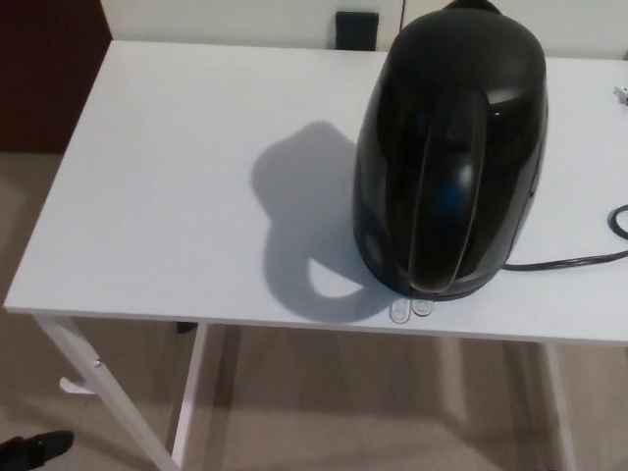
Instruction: The robot walk towards a table in front and click the button on the base of the boilling pot using its left middle finger
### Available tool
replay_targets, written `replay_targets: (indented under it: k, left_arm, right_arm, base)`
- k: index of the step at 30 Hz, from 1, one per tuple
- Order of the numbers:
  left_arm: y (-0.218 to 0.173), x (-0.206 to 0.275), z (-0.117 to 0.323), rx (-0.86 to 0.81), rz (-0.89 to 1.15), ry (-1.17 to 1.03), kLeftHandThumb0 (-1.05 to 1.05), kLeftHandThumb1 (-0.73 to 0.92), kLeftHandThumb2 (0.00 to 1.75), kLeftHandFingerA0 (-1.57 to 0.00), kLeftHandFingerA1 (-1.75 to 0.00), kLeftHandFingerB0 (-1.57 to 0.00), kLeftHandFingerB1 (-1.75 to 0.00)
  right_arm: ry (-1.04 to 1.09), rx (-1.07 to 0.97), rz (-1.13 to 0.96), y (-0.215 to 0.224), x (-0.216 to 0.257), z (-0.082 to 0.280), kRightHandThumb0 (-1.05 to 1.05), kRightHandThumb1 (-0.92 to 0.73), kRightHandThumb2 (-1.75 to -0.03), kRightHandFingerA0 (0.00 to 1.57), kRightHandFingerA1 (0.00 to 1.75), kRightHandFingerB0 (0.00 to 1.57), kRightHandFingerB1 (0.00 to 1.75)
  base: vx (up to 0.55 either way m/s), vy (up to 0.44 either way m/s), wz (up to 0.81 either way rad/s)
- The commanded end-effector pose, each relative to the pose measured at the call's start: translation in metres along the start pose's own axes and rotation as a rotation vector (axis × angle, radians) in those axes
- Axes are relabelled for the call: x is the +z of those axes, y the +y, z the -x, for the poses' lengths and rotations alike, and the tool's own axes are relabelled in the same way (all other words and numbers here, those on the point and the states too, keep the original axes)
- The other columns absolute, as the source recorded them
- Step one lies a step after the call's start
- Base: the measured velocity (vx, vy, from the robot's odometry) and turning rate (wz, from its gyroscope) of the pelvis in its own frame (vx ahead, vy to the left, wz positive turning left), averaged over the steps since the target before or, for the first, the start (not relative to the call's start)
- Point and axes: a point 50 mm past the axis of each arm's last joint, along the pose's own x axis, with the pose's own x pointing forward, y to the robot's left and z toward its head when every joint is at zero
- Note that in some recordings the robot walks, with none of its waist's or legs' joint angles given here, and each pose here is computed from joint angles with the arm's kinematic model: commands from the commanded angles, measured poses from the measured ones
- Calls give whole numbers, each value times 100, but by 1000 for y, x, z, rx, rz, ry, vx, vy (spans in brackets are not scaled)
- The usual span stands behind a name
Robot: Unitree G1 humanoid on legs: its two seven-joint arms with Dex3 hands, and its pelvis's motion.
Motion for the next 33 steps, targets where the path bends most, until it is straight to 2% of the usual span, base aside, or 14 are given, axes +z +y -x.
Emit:
replay_targets:
  k: [1,6,9,10,11,13,18,19,20,27,28,29,30,33]
  left_arm:
    - [6,0,2,15,-41,-6,-18,47,54,-66,-45,-64,-40]
    - [1,6,-4,-5,-72,-16,-21,47,54,-65,-44,-62,-39]
    - [-5,2,3,-108,-151,-28,-25,47,55,-56,-42,-53,-37]
    - [-10,2,6,-144,-235,-48,-31,47,54,-54,-40,-49,-36]
    - [-17,3,10,-201,-339,-79,-42,41,66,-45,-46,-41,-42]
    - [-35,6,17,-328,-527,-141,-50,45,71,-34,-43,-29,-41]
    - [-72,15,35,-500,-813,-342,-55,49,75,-30,-43,-20,-40]
    - [-81,20,38,-548,-915,-411,-46,64,60,-30,-32,-19,-29]
    - [-89,26,42,-603,-1018,-486,-46,64,60,-30,-32,-19,-29]
    - [-120,68,50,-705,-1320,-830,-32,66,60,-25,-31,-16,-28]
    - [-124,76,52,-722,-1355,-883,-39,67,72,-17,-34,-12,-33]
    - [-128,82,55,-742,-1398,-929,-39,67,72,-17,-34,-12,-33]
    - [-131,91,58,-749,-1476,-979,-33,71,63,-18,-30,-11,-24]
    - [-138,100,66,-747,-1555,-1079,-32,64,60,-21,-30,-11,-26]
  right_arm:
    - [18,-10,27,-5,-2,0,-31,-64,-58,75,54,57,46]
    - [-6,-19,52,-11,7,-8,-31,-65,-58,75,53,57,45]
    - [-7,-12,55,-10,6,-6,-28,-64,-58,75,55,57,46]
    - [-8,-13,51,-9,6,-6,-28,-63,-58,76,57,58,47]
    - [-2,-13,44,-9,5,-6,-29,-63,-58,76,56,57,47]
    - [-1,-8,52,-9,6,-6,-30,-65,-58,73,53,57,45]
    - [-21,-7,70,-11,11,-8,-31,-63,-59,77,55,58,46]
    - [-25,-7,72,-11,12,-9,-31,-64,-58,77,54,58,46]
    - [-28,-8,71,-11,14,-11,-31,-64,-58,77,54,58,46]
    - [-90,-20,109,-19,36,-25,-31,-65,-58,75,55,57,46]
    - [-97,-23,104,-20,40,-27,-30,-64,-59,75,55,57,46]
    - [-101,-26,101,-21,43,-29,-30,-64,-59,75,55,57,46]
    - [-109,-30,104,-20,46,-31,-31,-64,-58,76,55,57,46]
    - [-113,-29,107,-19,46,-31,-30,-64,-58,77,55,56,46]
  base:
    - [0,0,0]
    - [0,0,0]
    - [0,0,0]
    - [0,0,0]
    - [0,0,0]
    - [0,0,0]
    - [0,0,0]
    - [0,0,0]
    - [0,0,0]
    - [0,0,0]
    - [0,0,0]
    - [0,0,0]
    - [0,0,0]
    - [0,0,0]
